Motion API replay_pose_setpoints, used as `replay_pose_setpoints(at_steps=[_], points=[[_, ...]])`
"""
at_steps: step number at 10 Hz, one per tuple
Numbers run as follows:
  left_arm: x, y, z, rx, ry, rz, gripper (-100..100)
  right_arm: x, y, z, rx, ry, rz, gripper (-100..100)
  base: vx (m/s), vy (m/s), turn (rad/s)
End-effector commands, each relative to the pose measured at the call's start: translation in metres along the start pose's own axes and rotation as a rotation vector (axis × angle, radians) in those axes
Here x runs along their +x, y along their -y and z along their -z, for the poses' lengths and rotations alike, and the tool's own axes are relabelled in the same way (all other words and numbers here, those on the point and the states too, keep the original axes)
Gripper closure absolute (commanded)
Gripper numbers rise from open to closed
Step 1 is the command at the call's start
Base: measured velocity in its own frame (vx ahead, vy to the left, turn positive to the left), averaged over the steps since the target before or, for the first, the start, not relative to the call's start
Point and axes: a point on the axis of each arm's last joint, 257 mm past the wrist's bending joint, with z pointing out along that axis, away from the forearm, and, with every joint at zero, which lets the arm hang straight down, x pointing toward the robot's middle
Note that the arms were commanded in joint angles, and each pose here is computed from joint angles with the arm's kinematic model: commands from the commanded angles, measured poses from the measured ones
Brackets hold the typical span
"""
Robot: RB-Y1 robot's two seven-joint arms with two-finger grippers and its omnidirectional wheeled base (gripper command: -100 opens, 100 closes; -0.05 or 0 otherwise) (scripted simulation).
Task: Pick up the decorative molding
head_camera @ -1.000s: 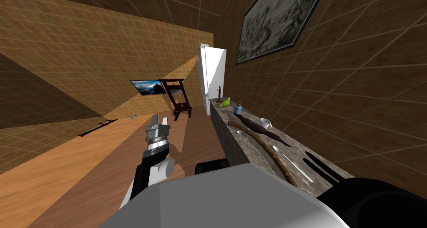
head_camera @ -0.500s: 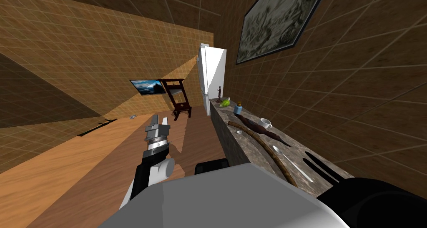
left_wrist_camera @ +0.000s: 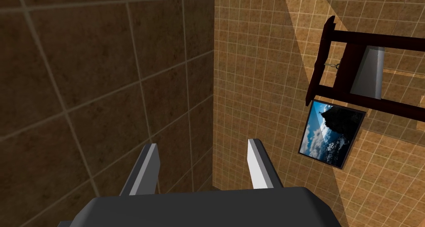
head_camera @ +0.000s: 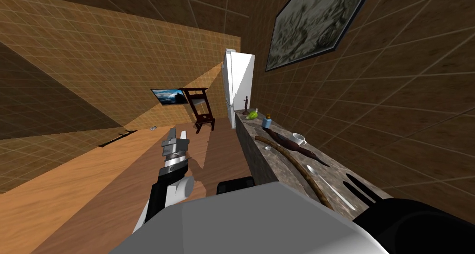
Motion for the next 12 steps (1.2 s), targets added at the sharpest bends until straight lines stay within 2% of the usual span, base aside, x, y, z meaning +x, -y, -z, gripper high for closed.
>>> replay_pose_setpoints(at_steps=[1, 2, 4, 5, 6, 9, 11, 12], points=[[0.0, 0.0, 0.0, 0.0, 0.0, 0.0, 0, 0.008, -0.003, 0.001, 0.0, 0.003, -0.01, 100, 0.002, -0.004, 0.065], [0.0, 0.0, 0.0, 0.0, 0.0, 0.0, 0, 0.005, -0.003, 0.001, 0.001, 0.013, -0.009, 100, 0.001, -0.004, 0.034], [0.0, 0.0, 0.0, 0.0, 0.0, 0.0, 0, 0.023, -0.01, 0.004, -0.002, 0.0, -0.031, 100, 0.001, -0.004, 0.089], [0.0, 0.0, 0.0, 0.0, 0.0, 0.0, 0, 0.017, -0.009, 0.004, 0.001, 0.022, -0.029, 100, -0.001, -0.006, 0.046], [0.0, 0.0, 0.0, 0.0, 0.0, 0.0, 0, 0.026, -0.013, 0.005, 0.0, 0.015, -0.042, 100, 0.0, -0.003, 0.067], [0.0, 0.0, 0.0, 0.0, 0.0, 0.0, 0, 0.029, -0.015, 0.007, 0.003, 0.03, -0.053, 100, 0.001, -0.004, 0.05], [0.0, 0.0, 0.0, 0.0, 0.0, 0.0, 0, 0.047, -0.023, 0.01, 0.004, 0.017, -0.081, 100, 0.001, -0.003, 0.101], [0.0, 0.0, 0.0, 0.0, 0.0, 0.0, 0, 0.041, -0.022, 0.01, 0.007, 0.038, -0.08, 100, 0.001, -0.008, 0.032]])
